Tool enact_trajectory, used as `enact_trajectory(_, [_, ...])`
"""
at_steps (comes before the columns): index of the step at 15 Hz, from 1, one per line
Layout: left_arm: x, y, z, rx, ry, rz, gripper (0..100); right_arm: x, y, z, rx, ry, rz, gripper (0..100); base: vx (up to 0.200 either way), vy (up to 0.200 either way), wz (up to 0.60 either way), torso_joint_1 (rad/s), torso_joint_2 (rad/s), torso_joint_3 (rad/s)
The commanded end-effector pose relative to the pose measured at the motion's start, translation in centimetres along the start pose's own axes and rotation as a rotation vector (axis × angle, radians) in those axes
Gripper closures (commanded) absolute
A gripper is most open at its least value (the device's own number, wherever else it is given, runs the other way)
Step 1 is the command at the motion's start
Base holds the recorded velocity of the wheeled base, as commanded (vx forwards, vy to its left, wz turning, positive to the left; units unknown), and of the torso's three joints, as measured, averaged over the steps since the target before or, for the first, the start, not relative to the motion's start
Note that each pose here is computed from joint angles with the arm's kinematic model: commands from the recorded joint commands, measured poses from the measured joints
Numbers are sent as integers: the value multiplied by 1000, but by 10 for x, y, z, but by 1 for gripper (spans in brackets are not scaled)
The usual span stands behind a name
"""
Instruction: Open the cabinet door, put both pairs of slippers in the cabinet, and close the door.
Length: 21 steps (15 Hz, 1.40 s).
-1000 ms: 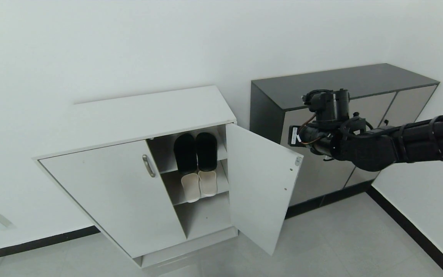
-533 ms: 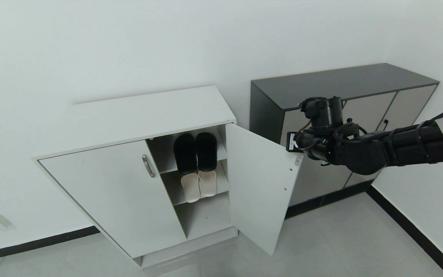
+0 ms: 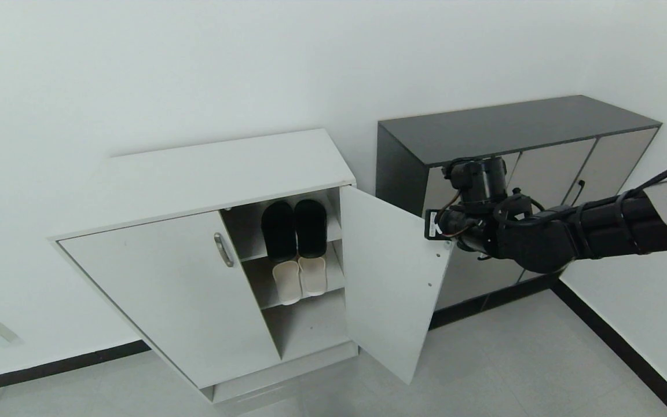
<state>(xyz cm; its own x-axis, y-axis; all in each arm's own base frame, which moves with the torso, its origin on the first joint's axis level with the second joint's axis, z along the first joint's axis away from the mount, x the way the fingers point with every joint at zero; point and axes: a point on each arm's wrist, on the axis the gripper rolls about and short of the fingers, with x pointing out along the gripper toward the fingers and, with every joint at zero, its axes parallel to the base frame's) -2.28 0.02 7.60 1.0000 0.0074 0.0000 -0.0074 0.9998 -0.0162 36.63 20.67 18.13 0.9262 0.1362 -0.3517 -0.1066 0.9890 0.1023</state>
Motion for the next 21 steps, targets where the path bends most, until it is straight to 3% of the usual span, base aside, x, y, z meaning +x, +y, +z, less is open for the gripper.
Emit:
enact_trajectory(1, [0, 0, 0, -1, 2, 0, 100, -8, 4, -1, -6, 1, 14, 100, 0, 0, 0, 0, 0, 0])
enact_trajectory(9, [0, 0, 0, -1, 2, 0, 100, -84, 61, -31, -51, 45, 222, 100, 0, 0, 0, 0, 0, 0])
enact_trajectory(12, [0, 0, 0, -1, 0, 0, 100, -101, 64, -36, -143, 6, 266, 100, 0, 0, 0, 0, 0, 0])
enact_trajectory(17, [0, 0, 0, -1, 2, 0, 100, -113, 67, -34, -162, -18, 293, 100, 0, 0, 0, 0, 0, 0])
enact_trajectory(21, [0, 0, 0, -1, 2, 0, 100, -113, 67, -39, -160, -24, 299, 100, 0, 0, 600, 0, 5, 2])
